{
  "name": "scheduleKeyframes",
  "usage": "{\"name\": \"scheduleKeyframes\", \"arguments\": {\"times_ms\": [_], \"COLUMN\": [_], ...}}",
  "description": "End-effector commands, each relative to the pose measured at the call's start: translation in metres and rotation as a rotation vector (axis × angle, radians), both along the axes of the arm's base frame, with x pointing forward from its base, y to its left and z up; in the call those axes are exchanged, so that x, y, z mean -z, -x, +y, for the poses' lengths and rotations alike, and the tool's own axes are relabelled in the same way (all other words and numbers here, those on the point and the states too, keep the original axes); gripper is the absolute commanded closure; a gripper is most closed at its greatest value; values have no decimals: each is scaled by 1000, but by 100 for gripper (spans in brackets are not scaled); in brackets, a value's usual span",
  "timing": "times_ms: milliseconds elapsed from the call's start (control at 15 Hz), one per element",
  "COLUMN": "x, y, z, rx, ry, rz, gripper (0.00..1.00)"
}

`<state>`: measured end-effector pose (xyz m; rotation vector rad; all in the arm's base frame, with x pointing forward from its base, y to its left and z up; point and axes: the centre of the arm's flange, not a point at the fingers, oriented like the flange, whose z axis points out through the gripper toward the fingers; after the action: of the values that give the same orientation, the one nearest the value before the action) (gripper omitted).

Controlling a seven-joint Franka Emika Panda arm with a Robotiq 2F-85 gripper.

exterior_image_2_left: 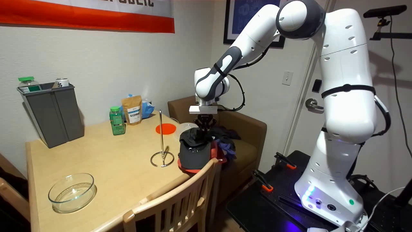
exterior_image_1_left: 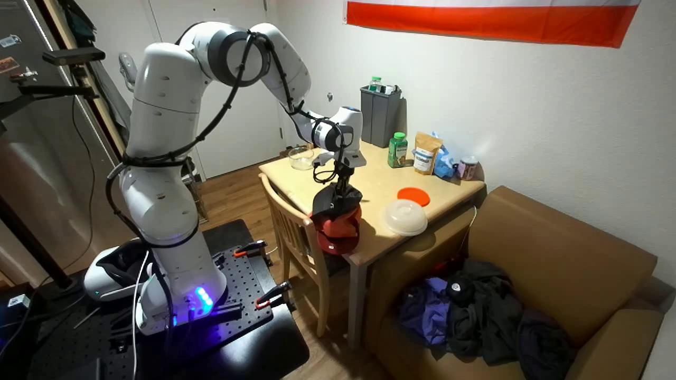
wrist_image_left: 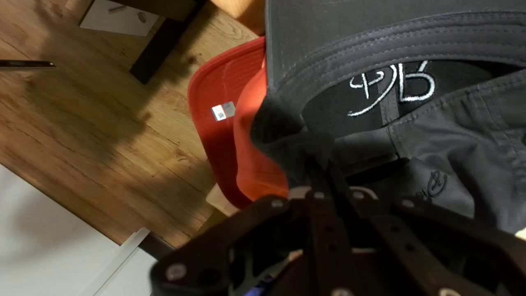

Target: Take the cap off the stand and put it on the pile of caps on the table

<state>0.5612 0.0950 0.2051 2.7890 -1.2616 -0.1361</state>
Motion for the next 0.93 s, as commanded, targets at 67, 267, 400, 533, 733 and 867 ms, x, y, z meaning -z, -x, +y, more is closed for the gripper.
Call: {"name": "scheduleKeyframes", "arguments": {"times_ms": [67, 267, 400, 533, 733, 867], "x": [-13, -38, -57, -80, -114, -131], "y": [1, 15, 25, 43, 68, 81], "z": [4, 12, 18, 25, 34, 39], "rx": [-16, -35, -47, -62, -105, -121], "ry": [-11, 5, 16, 31, 35, 22], "rz": [7, -20, -37, -48, -80, -88], "gripper": [66, 45, 30, 15, 0, 0]}}
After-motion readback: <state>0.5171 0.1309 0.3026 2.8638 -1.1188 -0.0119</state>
